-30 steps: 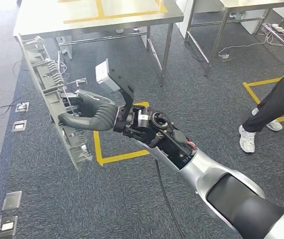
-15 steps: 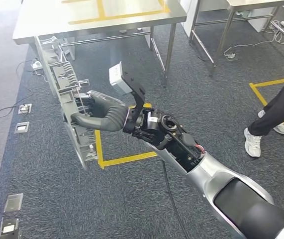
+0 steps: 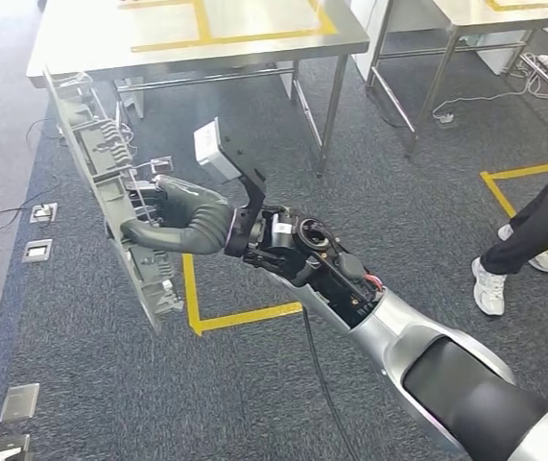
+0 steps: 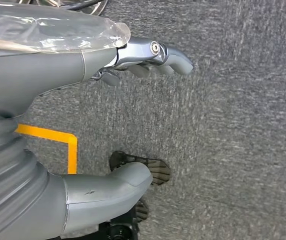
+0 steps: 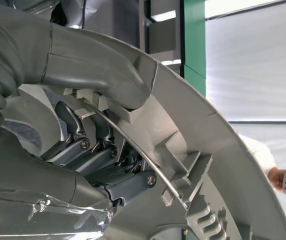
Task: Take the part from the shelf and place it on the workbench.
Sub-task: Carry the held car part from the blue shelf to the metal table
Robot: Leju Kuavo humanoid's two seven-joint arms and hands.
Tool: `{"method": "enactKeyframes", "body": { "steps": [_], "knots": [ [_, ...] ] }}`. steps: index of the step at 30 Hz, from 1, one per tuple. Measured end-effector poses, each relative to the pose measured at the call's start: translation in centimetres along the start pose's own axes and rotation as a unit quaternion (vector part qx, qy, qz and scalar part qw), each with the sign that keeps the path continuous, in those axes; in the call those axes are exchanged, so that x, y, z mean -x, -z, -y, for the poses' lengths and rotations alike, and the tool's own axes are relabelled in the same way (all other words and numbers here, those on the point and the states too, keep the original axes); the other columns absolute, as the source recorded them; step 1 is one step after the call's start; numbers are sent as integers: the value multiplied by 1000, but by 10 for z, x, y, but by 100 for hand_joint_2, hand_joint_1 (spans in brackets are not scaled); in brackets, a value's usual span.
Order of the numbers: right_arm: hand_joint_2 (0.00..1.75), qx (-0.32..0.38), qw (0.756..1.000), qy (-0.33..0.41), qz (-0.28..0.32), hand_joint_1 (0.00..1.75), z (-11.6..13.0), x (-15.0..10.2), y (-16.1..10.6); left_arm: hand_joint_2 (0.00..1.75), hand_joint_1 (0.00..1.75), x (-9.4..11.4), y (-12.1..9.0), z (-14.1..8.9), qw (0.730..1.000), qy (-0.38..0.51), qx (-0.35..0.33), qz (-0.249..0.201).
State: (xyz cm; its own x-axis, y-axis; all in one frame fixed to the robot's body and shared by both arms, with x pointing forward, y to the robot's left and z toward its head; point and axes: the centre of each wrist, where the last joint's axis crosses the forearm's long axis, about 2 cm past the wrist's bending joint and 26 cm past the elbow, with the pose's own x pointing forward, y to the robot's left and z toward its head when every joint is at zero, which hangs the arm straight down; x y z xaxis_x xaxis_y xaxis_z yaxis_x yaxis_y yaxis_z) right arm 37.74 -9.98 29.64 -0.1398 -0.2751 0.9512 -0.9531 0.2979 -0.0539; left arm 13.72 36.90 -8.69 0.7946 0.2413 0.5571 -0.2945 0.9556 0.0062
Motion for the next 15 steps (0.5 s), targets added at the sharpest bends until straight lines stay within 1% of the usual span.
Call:
{"method": "enactKeyframes", "body": {
  "steps": [8, 15],
  "knots": [
    [175, -1, 1000, 1, 0, 175, 0, 1, -1, 175, 0, 1, 0, 0, 1000, 0, 0, -1],
    [175, -2, 1000, -4, 3, 175, 1, -3, 0, 175, 0, 2, 0, 3, 1000, -1, 3, -1]
  ]
}}
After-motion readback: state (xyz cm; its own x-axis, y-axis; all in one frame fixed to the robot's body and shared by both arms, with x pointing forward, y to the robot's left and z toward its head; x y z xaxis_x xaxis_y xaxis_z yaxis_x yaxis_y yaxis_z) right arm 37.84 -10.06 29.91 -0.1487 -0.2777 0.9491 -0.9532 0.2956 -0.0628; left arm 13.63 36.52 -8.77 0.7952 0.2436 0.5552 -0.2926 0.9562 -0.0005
